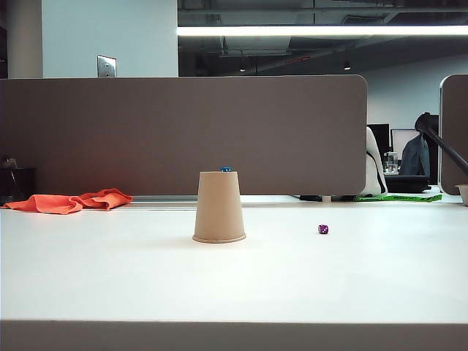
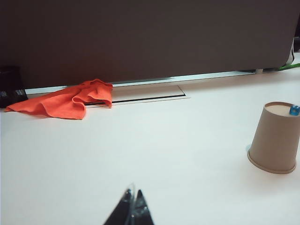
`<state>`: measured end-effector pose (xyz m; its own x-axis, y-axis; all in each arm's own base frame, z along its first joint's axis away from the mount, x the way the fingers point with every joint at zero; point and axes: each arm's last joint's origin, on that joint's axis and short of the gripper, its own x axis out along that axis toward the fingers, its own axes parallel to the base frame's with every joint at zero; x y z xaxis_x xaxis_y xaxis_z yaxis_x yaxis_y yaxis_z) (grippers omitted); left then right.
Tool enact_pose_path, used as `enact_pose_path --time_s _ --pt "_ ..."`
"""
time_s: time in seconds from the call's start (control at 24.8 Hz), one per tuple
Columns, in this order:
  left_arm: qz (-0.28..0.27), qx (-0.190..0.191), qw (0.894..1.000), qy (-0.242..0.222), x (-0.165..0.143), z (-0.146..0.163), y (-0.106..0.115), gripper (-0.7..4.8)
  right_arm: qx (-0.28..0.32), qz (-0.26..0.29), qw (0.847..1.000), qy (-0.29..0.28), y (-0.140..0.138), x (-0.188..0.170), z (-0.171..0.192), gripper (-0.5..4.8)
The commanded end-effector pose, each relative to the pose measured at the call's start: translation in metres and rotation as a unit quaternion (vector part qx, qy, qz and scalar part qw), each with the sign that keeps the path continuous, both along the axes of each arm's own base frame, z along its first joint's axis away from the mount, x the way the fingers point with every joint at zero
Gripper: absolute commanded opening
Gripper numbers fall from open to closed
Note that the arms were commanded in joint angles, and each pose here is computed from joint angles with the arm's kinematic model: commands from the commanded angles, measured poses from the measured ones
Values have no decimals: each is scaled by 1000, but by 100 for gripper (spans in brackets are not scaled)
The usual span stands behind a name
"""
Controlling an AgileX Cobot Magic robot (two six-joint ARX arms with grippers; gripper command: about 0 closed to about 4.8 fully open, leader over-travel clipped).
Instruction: Throw the dice onto the paper cup, compare its value with the values of the other dice on the table, place the die with the higher value on the paper cup, and take no action if both dice have the same value.
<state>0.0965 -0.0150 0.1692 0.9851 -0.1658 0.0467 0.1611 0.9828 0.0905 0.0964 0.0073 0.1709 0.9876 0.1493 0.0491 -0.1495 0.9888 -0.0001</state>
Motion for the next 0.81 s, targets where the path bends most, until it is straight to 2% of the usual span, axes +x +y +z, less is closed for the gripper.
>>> enact_pose_path --time_s 0.04,0.12,0.32,0.52,0.81 --pt "-16 22 1000 -8 0 1 -1 -6 -6 0 1000 -9 0 0 3 -1" --pt "-22 43 999 -14 0 2 -1 -6 -18 0 1000 -11 0 0 3 -1" --pt "-20 27 999 -16 0 3 -1 -6 -17 -1 1000 -11 0 0 3 -1" --pt "35 23 999 -13 0 3 2 -6 -17 -1 1000 -11 0 0 3 -1" --pt "35 25 999 -11 0 2 2 -6 -17 -1 1000 -11 0 0 3 -1"
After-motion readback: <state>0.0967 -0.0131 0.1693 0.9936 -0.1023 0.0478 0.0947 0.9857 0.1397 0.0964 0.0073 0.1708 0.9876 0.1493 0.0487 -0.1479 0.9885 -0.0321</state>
